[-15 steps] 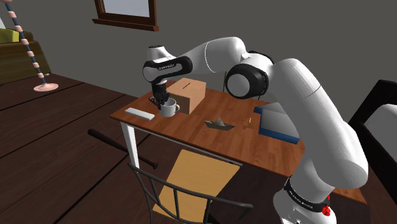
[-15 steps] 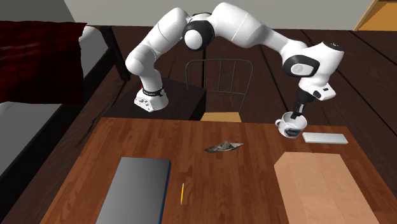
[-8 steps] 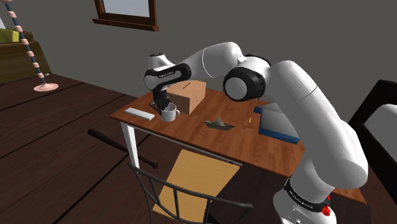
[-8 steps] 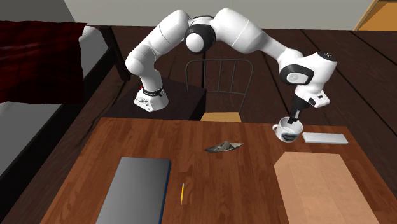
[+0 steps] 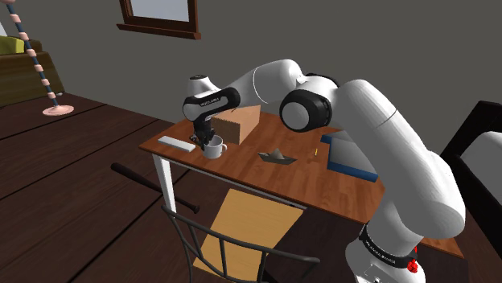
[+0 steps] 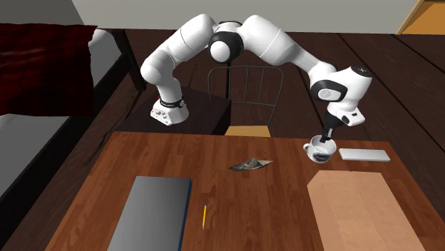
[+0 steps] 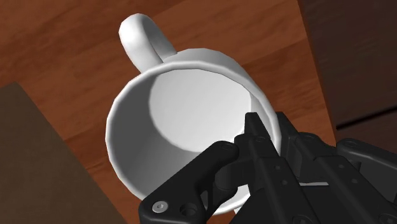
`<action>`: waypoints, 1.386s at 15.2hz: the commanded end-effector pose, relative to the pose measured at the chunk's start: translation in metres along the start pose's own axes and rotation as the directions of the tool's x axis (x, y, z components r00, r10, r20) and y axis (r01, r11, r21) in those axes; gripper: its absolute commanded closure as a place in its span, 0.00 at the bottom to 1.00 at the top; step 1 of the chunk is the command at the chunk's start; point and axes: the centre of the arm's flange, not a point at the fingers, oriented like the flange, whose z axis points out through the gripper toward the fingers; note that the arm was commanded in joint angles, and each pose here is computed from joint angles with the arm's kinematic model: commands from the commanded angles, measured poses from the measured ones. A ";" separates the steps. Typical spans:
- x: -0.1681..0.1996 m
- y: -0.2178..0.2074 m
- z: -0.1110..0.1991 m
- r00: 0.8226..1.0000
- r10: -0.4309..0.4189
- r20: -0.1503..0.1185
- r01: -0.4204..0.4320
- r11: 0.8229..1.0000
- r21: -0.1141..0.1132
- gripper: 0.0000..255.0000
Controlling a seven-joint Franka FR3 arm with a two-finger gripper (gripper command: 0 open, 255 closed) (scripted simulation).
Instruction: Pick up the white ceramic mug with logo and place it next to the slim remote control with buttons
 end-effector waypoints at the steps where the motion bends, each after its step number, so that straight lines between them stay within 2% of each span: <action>1: 0.000 0.000 0.000 1.000 0.000 -0.001 0.000 1.000 0.000 1.00; 4: 0.000 0.000 0.000 1.000 0.000 -0.001 0.000 1.000 0.000 1.00; 5: 0.000 0.000 0.000 1.000 0.000 -0.001 0.000 1.000 0.000 0.00; 10: 0.000 0.000 0.000 1.000 0.000 -0.001 0.000 1.000 0.000 0.00; 14: 0.000 0.000 -0.050 1.000 0.000 -0.001 0.000 1.000 0.000 0.00; 21: 0.000 0.000 -0.050 1.000 0.000 -0.001 0.000 1.000 0.000 0.00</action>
